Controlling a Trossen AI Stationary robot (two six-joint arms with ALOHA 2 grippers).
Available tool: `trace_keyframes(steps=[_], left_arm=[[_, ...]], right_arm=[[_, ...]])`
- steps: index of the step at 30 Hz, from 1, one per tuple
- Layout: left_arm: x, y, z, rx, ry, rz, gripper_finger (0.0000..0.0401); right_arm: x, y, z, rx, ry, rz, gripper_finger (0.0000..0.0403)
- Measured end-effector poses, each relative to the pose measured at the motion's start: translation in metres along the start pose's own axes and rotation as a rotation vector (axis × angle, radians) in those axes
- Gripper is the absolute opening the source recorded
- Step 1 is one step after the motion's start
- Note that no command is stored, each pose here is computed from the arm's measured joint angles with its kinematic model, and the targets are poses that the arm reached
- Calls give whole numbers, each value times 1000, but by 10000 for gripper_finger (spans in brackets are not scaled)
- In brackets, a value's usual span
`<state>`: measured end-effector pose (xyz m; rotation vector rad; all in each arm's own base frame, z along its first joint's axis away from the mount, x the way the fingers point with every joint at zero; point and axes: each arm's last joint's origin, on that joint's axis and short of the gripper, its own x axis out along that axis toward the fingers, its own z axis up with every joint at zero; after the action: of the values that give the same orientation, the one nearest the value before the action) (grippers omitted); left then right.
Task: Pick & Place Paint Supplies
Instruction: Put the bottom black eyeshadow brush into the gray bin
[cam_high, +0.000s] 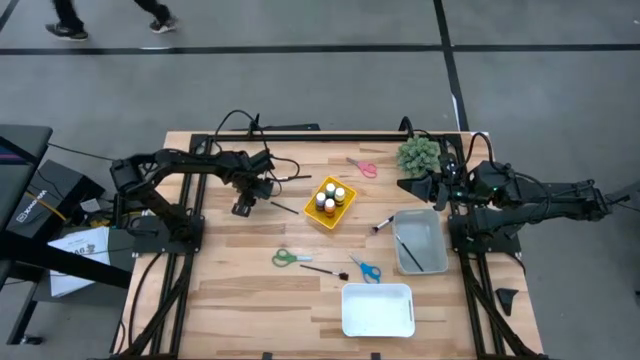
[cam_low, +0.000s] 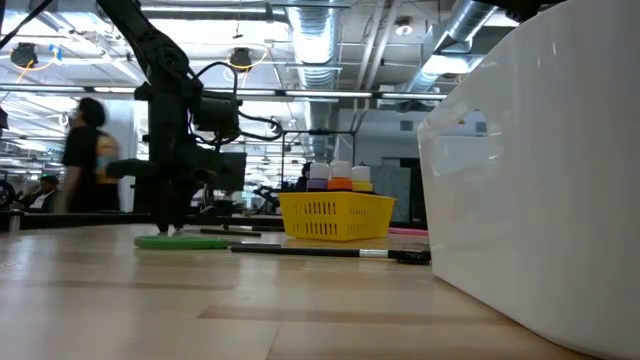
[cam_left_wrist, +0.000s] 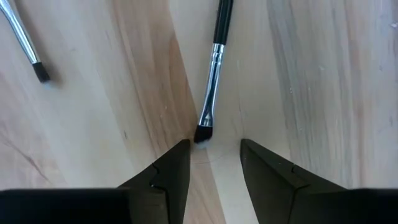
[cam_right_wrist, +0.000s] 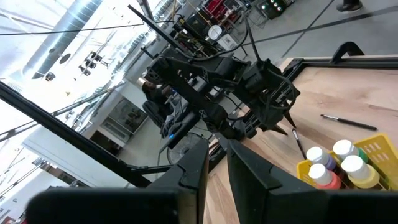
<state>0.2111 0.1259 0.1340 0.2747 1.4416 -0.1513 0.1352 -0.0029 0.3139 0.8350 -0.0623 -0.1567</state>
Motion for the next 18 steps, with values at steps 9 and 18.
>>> trace_keyframes(steps=[9, 18], left_arm=[[0, 0, 1, 80, -20, -16, 135], [0, -1, 1, 135, -27, -19, 135]], right_arm=[[0, 0, 0, 0, 1, -1, 56], [0, 0, 0, 0, 1, -1, 56]])
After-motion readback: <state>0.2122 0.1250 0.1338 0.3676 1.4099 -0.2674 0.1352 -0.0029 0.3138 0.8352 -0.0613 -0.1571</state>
